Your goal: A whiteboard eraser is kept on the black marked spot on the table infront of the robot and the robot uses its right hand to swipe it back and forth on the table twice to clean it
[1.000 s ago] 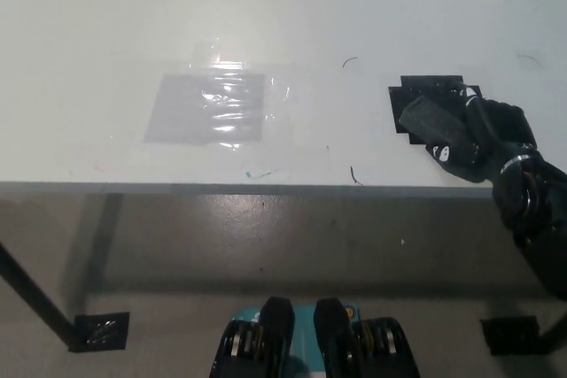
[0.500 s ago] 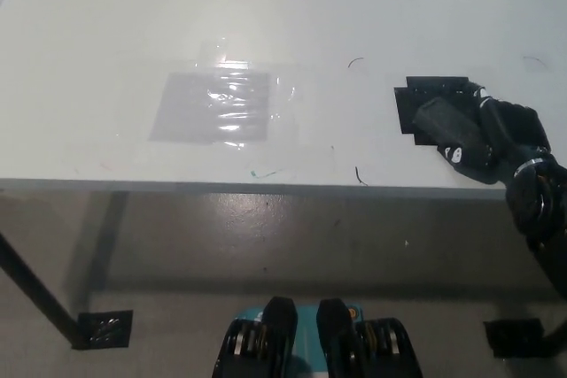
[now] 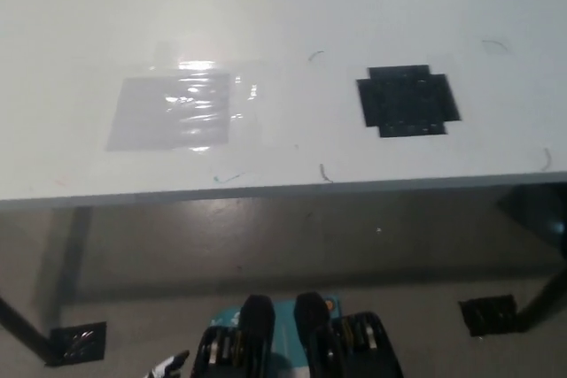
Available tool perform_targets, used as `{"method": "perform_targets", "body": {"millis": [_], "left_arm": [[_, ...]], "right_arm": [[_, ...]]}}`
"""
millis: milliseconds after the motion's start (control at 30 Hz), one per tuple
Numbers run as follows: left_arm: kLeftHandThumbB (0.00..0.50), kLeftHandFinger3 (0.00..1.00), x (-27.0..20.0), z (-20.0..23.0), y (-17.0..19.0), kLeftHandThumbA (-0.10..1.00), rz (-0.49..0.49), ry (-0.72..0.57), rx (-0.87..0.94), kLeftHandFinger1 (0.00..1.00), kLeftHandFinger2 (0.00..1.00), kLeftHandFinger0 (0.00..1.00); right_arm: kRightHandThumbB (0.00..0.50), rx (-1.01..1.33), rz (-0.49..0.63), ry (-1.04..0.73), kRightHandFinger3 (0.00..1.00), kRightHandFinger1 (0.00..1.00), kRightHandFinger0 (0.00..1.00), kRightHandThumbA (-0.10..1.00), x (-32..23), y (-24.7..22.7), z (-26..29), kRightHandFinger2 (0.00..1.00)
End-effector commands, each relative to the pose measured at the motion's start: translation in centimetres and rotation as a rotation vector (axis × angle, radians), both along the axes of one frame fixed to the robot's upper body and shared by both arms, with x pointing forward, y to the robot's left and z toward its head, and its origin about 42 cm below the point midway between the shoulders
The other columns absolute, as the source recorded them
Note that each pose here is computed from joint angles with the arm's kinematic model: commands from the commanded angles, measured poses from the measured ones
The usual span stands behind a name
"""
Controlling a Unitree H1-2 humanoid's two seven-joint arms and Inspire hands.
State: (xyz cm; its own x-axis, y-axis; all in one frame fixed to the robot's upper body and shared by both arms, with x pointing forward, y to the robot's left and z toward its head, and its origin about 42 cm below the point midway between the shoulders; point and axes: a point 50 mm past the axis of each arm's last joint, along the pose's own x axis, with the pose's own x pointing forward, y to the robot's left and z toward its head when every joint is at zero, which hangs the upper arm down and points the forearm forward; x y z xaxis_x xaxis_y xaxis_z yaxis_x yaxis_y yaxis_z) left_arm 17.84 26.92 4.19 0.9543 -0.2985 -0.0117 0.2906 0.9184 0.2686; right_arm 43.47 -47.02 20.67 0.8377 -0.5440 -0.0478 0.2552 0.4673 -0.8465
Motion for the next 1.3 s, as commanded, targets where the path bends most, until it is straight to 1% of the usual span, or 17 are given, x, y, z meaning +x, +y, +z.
{"method": "perform_targets", "body": {"millis": [0, 33, 67, 133, 167, 200, 233, 267, 333, 367, 400, 433, 533, 667, 900, 1233, 1267], "left_arm": [[0.465, 1.00, 0.4, 2.2, -0.1, 0.78, 0.012, -0.114, -0.058, 1.00, 1.00, 1.00], [0.460, 1.00, 0.6, 2.5, -0.1, 0.78, 0.009, -0.120, -0.060, 1.00, 1.00, 1.00], [0.452, 1.00, 0.7, 2.8, -0.1, 0.78, 0.005, -0.126, -0.061, 1.00, 1.00, 1.00], [0.441, 1.00, 1.0, 3.0, -0.1, 0.78, 0.000, -0.131, -0.056, 1.00, 1.00, 1.00], [0.437, 1.00, 1.0, 2.9, -0.1, 0.77, -0.002, -0.130, -0.055, 1.00, 1.00, 1.00], [0.441, 1.00, 1.1, 2.8, -0.1, 0.77, -0.006, -0.124, -0.053, 1.00, 1.00, 1.00], [0.447, 1.00, 1.2, 2.8, -0.2, 0.78, -0.009, -0.120, -0.048, 1.00, 1.00, 1.00], [0.444, 1.00, 1.2, 2.8, -0.3, 0.77, -0.009, -0.119, -0.047, 1.00, 1.00, 1.00], [0.453, 1.00, 1.2, 2.6, -0.4, 0.77, -0.010, -0.116, -0.047, 1.00, 1.00, 1.00], [0.454, 1.00, 1.3, 2.6, -0.5, 0.77, -0.010, -0.114, -0.048, 1.00, 1.00, 1.00], [0.447, 1.00, 1.4, 2.5, -0.5, 0.77, -0.010, -0.111, -0.046, 1.00, 1.00, 1.00], [0.447, 1.00, 1.5, 2.5, -0.5, 0.77, -0.010, -0.109, -0.043, 1.00, 1.00, 1.00], [0.443, 1.00, 1.7, 2.4, -0.4, 0.76, -0.016, -0.108, -0.037, 1.00, 1.00, 1.00], [0.451, 1.00, 1.8, 2.1, -0.3, 0.77, -0.016, -0.099, -0.029, 1.00, 1.00, 1.00], [0.443, 1.00, 1.4, 2.1, 0.1, 0.76, -0.016, -0.100, -0.026, 1.00, 1.00, 1.00], [0.460, 1.00, 1.6, 2.1, -0.1, 0.77, -0.011, -0.090, -0.022, 1.00, 1.00, 1.00], [0.455, 1.00, 1.7, 2.1, -0.2, 0.76, -0.012, -0.092, -0.023, 1.00, 1.00, 1.00]], "right_arm": [[0.219, 0.029, -0.055, -0.084, 0.36, 0.06, 0.00, -0.10, 0.5, -0.4, 3.4, 0.20], [0.212, 0.040, -0.048, -0.083, 0.46, 0.06, 0.00, -0.10, 0.6, -0.3, 3.3, 0.22], [0.214, 0.051, -0.045, -0.076, 0.45, 0.18, 0.12, -0.10, 0.8, -0.1, 3.1, 0.30], [0.215, 0.055, -0.031, -0.079, 0.33, 0.23, 0.19, -0.10, 1.1, 0.7, 2.7, 0.29], [0.218, 0.056, -0.013, -0.085, 0.29, 0.12, 0.08, -0.10, 1.2, 1.2, 2.6, 0.21], [0.180, 0.059, 0.011, -0.079, 0.48, 0.09, 0.01, -0.10, 1.8, 2.4, 2.4, 0.23], [0.174, 0.079, 0.018, -0.073, 0.79, 0.19, 0.11, -0.10, 2.4, 3.4, 2.3, 0.34], [0.176, 0.079, 0.024, -0.058, 0.78, 0.19, 0.13, -0.03, 3.0, 4.1, 2.3, 0.32], [0.174, 0.059, 0.099, -0.067, 0.44, 0.03, 0.00, -0.09, 4.3, 6.0, 2.1, 0.18], [0.174, 0.067, 0.113, -0.076, 0.40, 0.02, 0.00, -0.10, 4.5, 6.5, 2.0, 0.17], [0.205, 0.054, 0.127, -0.077, 0.53, 0.09, 0.05, -0.10, 5.3, 8.5, 2.4, 0.22], [0.210, 0.047, 0.135, -0.078, 0.51, 0.09, 0.04, -0.10, 5.8, 9.9, 2.7, 0.23], [0.203, 0.054, 0.230, -0.129, 0.13, 0.00, 0.00, -0.10, 7.0, 14.2, 3.7, 0.08], [0.193, 0.062, 0.318, -0.083, 0.35, 0.13, 0.00, -0.10, 8.6, 19.2, 4.0, 0.43], [0.213, 0.089, 0.407, -0.012, 0.44, 0.20, 0.00, -0.10, 9.2, 26.8, 1.0, 0.54], [0.223, 0.133, 0.526, 0.013, 0.73, 0.37, 0.00, -0.09, 8.6, 34.5, -0.4, 0.72], [0.194, 0.127, 0.544, 0.014, 0.78, 0.39, 0.01, -0.10, 8.5, 35.1, -0.3, 0.75]]}}
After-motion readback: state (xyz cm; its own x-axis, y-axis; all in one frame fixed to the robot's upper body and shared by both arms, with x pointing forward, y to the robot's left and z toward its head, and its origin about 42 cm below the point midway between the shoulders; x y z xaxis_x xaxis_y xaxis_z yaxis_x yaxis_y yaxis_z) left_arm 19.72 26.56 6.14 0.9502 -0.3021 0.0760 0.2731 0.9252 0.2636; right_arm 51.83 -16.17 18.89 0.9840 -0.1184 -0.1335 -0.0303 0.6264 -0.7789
